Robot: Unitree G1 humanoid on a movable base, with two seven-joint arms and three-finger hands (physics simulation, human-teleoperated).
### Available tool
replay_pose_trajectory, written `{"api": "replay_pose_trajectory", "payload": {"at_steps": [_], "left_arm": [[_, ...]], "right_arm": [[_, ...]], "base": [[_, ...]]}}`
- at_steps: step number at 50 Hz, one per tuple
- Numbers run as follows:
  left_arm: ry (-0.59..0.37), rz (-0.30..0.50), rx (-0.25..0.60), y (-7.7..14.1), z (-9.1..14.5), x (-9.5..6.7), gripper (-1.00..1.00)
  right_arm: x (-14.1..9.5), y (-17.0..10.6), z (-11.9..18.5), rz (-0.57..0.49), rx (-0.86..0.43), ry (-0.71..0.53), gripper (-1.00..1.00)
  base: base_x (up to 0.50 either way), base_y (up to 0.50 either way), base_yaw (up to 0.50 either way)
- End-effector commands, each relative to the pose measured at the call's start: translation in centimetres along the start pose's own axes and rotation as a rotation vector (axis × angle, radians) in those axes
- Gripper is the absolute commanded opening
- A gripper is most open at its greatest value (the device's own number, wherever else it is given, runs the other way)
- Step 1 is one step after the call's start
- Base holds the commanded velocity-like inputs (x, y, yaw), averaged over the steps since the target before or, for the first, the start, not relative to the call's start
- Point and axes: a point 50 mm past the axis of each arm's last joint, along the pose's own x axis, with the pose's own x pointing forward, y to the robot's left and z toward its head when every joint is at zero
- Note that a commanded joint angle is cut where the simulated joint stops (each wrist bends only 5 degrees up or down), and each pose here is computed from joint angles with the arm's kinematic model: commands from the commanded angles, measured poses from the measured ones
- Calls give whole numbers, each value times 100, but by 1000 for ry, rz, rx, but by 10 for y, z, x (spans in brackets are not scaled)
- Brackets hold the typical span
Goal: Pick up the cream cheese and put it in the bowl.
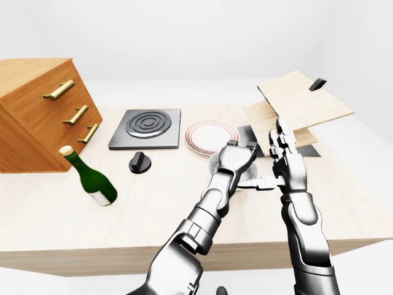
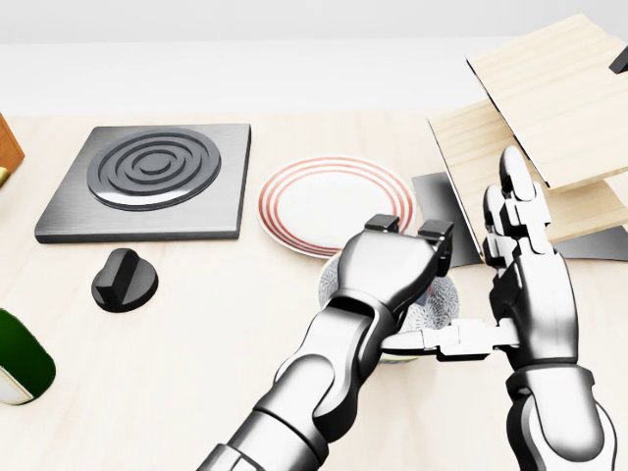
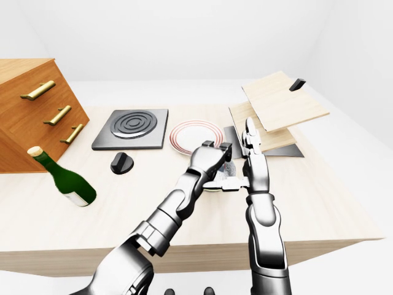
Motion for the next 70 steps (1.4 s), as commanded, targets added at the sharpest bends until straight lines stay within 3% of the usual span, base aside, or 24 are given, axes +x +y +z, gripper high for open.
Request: {"api": "replay_pose_trajectory", "payload": {"at_steps": [1,22,24,25,26,27,32,35,47,58,60,65,70], "left_arm": [[-8,50,4,7,2,0,-100],[4,35,17,2,-3,-2,-97],[3,36,21,2,-3,-2,-47],[3,33,23,2,-3,-3,-7],[3,34,24,2,-3,-3,0],[3,35,25,3,-3,-3,47],[4,34,29,2,-3,-4,62],[2,37,32,3,-3,-4,94],[-15,89,51,22,2,-6,80],[-11,157,40,43,0,-16,82],[-2,168,46,49,-4,-22,85],[41,235,-51,63,-27,-43,93],[119,287,-150,65,-68,-60,97]], "right_arm": [[2,0,4,-5,9,-17,100],[2,2,-1,-1,5,1,100],[2,2,-1,0,4,1,100],[3,2,-1,0,4,3,100],[3,2,-1,0,4,2,100],[3,3,-1,1,4,3,100],[3,3,-2,2,4,6,100],[3,3,-3,2,3,9,100],[2,5,-3,5,1,10,100],[2,6,-5,9,-1,22,100],[2,7,-6,9,-2,23,100],[2,6,-5,7,-2,21,100],[2,6,-6,5,-3,23,100]], "base": [[0,0,0],[0,0,0],[0,0,0],[0,0,0],[0,0,0],[0,0,0],[0,0,0],[0,0,0],[0,0,0],[0,0,0],[0,0,0],[0,0,0],[0,0,0]]}}
